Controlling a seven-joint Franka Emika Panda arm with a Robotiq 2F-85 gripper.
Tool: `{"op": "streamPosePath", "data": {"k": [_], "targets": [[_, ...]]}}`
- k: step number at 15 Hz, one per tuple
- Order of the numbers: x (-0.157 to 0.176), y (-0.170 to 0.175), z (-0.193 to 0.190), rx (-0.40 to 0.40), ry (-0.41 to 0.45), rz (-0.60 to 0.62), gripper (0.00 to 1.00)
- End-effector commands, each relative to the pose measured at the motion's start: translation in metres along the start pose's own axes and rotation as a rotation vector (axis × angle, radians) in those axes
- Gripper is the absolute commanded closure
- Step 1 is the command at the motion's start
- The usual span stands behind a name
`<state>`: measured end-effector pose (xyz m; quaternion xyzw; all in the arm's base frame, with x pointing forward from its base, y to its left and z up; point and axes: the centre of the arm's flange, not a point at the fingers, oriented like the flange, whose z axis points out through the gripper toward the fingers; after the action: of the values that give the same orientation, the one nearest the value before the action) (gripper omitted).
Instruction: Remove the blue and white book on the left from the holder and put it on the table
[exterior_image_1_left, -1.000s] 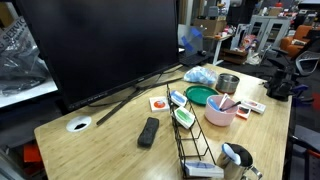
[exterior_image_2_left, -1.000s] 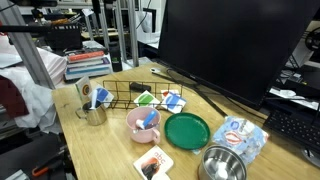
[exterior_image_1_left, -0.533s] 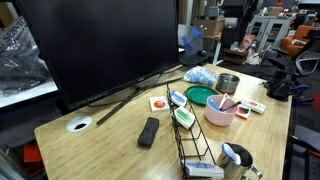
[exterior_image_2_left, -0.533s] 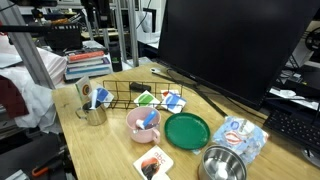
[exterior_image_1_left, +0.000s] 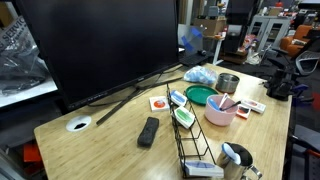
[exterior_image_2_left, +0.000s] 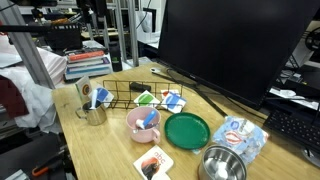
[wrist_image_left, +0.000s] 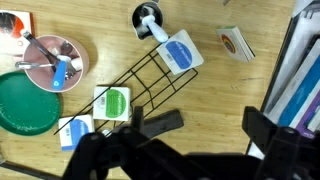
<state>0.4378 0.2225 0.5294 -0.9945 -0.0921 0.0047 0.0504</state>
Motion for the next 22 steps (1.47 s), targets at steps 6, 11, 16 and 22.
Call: {"op": "streamPosePath", "data": {"k": [6,11,16,22], "targets": [[-0.011,-0.053,0.113,-0.03,-0.226,-0.363,0.0],[-0.013,-0.054,0.139,-0.026,-0.287,-0.351,0.0],[-0.014,-0.055,0.132,-0.027,-0.274,-0.352,0.0],[-0.022,-0.086,0.185,-0.059,-0.252,-0.434,0.0]]}}
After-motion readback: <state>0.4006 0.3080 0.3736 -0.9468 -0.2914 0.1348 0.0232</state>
